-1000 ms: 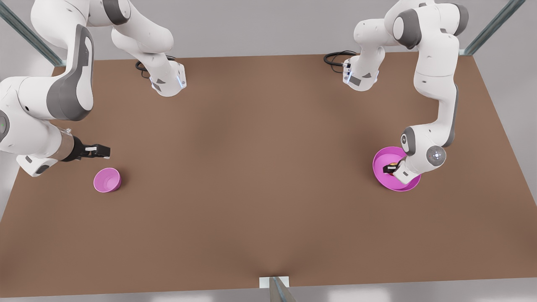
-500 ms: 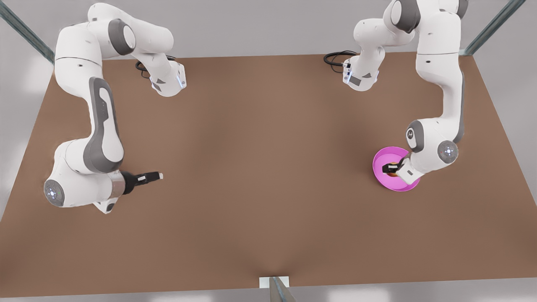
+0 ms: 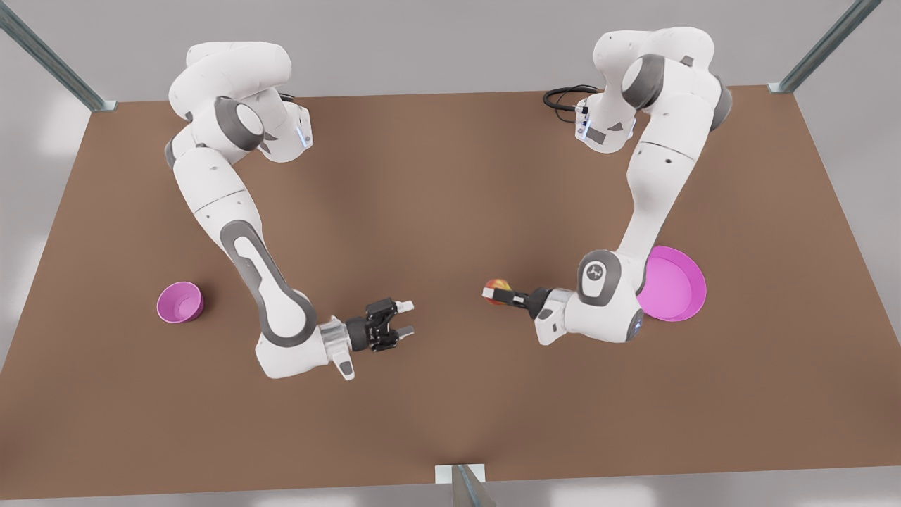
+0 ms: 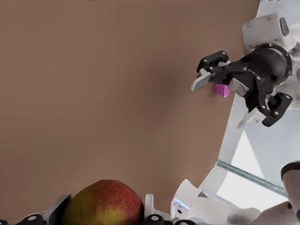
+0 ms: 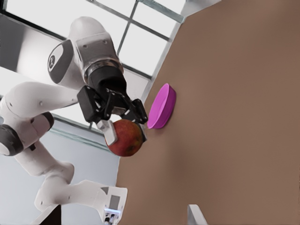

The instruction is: Use the left arm to pick up the apple from the plate, transfer it to the gripper of the right arm, and then use the right arm to place it into the bowl

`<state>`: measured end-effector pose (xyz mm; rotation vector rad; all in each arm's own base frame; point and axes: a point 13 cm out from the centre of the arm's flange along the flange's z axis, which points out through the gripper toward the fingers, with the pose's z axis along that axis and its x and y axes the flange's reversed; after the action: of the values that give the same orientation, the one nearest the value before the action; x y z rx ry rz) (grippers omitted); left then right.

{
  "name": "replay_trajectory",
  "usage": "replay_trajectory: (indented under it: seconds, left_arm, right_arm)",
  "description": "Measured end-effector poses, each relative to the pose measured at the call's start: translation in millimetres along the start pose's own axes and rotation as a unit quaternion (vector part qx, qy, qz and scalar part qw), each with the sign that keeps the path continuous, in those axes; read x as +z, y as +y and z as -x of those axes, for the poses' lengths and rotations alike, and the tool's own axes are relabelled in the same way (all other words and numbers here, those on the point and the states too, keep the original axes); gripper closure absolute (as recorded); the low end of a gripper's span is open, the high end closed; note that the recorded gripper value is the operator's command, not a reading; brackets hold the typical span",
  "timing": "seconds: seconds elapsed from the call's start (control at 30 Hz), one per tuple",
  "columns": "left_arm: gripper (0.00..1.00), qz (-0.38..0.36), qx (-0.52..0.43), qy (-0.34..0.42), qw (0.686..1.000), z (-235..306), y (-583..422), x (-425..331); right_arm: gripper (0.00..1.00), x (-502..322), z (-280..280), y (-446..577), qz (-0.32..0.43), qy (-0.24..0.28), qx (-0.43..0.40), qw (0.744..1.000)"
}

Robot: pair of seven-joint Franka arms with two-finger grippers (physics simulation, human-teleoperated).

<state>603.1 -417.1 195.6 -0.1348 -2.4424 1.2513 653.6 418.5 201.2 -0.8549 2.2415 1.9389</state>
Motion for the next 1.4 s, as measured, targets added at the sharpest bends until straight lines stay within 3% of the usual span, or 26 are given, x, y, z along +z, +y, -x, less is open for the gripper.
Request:
replay_trajectory:
  seconds: [0.27,0.67,1.4]
  left_arm:
    - [0.28,-0.1,-0.049,-0.055,0.992,50,-43,9]
    - [0.28,-0.119,-0.076,-0.116,0.983,85,-70,36]
    - [0.28,-0.129,-0.105,-0.141,0.976,96,-79,37]
  right_arm:
    - [0.0,-14,20,-23,-0.025,-0.072,-0.168,0.983]
    - [0.0,13,42,-9,-0.016,-0.141,-0.343,0.929]
    - [0.0,61,36,-15,-0.029,-0.154,-0.471,0.868]
